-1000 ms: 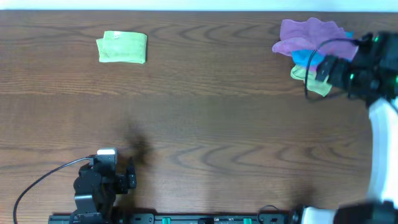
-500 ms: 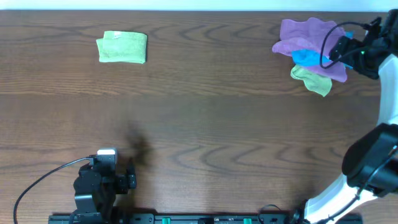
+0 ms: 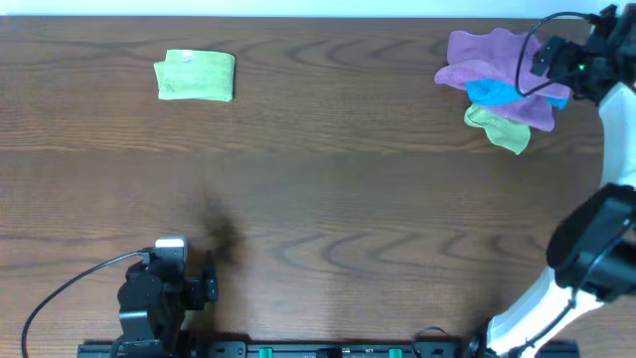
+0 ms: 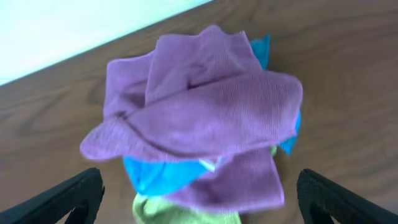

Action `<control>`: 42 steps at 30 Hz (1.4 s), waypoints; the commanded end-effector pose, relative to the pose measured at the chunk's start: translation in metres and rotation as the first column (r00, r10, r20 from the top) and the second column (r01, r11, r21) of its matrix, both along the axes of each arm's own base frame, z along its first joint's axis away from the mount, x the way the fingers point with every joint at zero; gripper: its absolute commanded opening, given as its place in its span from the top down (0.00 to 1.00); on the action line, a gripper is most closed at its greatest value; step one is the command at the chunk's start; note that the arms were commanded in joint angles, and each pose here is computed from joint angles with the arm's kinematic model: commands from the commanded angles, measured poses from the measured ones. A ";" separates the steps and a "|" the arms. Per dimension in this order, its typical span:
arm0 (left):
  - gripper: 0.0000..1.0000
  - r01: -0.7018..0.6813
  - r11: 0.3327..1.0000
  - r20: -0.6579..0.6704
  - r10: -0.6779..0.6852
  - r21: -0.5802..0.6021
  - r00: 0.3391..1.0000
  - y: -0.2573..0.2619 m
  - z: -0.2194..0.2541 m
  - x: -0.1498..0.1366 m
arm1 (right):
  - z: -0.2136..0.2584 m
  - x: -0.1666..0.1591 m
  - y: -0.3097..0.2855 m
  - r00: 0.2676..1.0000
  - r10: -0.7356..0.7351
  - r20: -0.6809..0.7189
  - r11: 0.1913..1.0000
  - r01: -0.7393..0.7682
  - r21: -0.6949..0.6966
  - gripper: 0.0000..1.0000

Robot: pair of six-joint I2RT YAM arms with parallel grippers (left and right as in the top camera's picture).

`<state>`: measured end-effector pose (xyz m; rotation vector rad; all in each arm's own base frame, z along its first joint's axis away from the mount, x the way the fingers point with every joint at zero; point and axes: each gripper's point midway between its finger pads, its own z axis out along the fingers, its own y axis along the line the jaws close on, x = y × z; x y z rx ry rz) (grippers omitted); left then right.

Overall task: Fold the cloth
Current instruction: 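Reach the right gripper to the cloth pile and grasp the purple cloth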

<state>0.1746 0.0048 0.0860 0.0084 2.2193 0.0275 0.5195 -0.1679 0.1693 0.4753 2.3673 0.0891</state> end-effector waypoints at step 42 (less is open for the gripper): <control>0.05 0.010 1.000 0.004 -0.010 0.017 1.000 0.000 0.001 0.000 | -0.014 0.038 0.040 0.989 0.129 0.070 0.992 -0.129 0.006 0.98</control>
